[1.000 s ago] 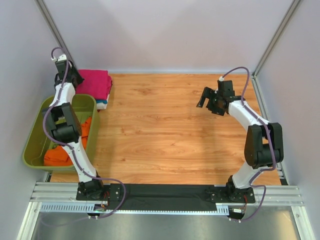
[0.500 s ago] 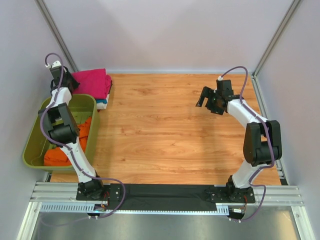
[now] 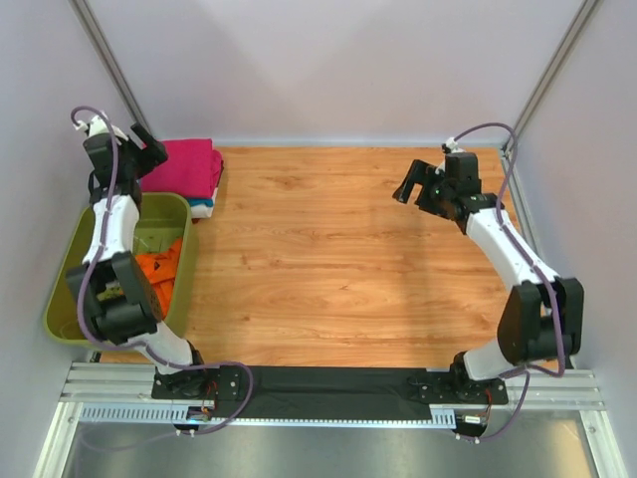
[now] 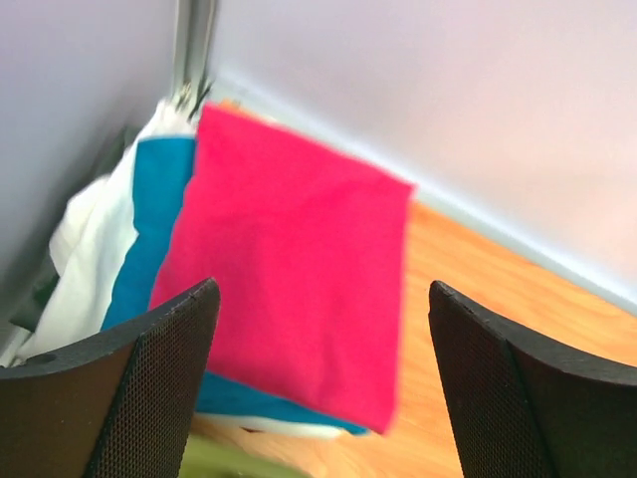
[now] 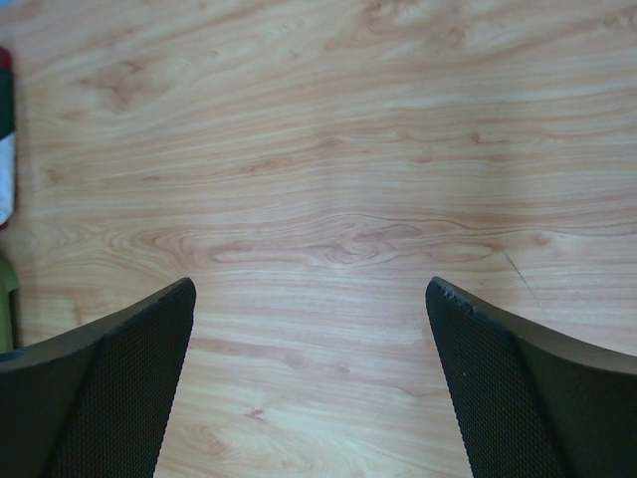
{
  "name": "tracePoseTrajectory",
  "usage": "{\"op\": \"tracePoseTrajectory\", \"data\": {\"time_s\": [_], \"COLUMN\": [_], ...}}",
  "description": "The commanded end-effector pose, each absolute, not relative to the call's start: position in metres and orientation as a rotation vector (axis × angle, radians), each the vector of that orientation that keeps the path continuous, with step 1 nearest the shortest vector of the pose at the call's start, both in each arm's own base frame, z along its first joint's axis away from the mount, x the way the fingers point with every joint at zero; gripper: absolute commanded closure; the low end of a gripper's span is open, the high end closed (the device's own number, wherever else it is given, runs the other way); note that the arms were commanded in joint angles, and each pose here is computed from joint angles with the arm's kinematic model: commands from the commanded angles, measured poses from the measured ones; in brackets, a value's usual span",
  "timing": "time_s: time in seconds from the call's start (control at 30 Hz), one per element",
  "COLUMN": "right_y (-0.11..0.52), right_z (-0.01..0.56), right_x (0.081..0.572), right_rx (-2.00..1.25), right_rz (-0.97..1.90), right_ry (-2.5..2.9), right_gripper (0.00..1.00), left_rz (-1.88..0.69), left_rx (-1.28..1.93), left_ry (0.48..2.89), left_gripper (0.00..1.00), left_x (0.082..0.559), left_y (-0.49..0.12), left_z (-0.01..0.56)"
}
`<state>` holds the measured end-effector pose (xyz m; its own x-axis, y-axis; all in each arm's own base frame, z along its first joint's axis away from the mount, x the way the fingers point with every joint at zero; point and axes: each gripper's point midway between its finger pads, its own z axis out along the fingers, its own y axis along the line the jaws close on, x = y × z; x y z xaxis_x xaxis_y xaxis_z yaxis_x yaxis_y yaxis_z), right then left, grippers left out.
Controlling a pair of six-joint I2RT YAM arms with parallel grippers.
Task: Fold and stack the t-shirts
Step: Neatly place the folded tshirt to the corner
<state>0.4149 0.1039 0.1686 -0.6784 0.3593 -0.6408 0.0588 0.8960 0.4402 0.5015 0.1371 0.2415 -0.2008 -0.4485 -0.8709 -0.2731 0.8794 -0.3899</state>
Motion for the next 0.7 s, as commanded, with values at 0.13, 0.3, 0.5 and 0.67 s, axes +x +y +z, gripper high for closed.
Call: {"op": "tracePoseTrajectory", "data": {"time_s": [0.13,0.3,0.5,0.67], "right_y": [0.103,0.094,0.077,0.054], "right_z": [0.241,0.266,0.279,0.258], "right_x": [0.380,0.349,0.314,0.284], "right_rx": [0.219,0.240,0.290,0.429], "right_rz": [0.546,0.539,0.496,0.430], "right_ry": [2.076,2.005,1.907,1.869], "right_gripper": [0.00,0.00,0.00,0.00], "left_rz": [-0.168,-0.202,-0.171,-0.293], "left_rx": [-0.279,-0.262,-0.255,-0.175], "left_ry": [1.617,1.642,1.759,1.863], "left_gripper": [0.08,0.08,0.06,0.07], "left_x": [0.428,0.364,0.282,0.236], "left_y": [0.080,0.050,0.023,-0.017], "left_z": [0.359,0.368,0.346,0.304]}}
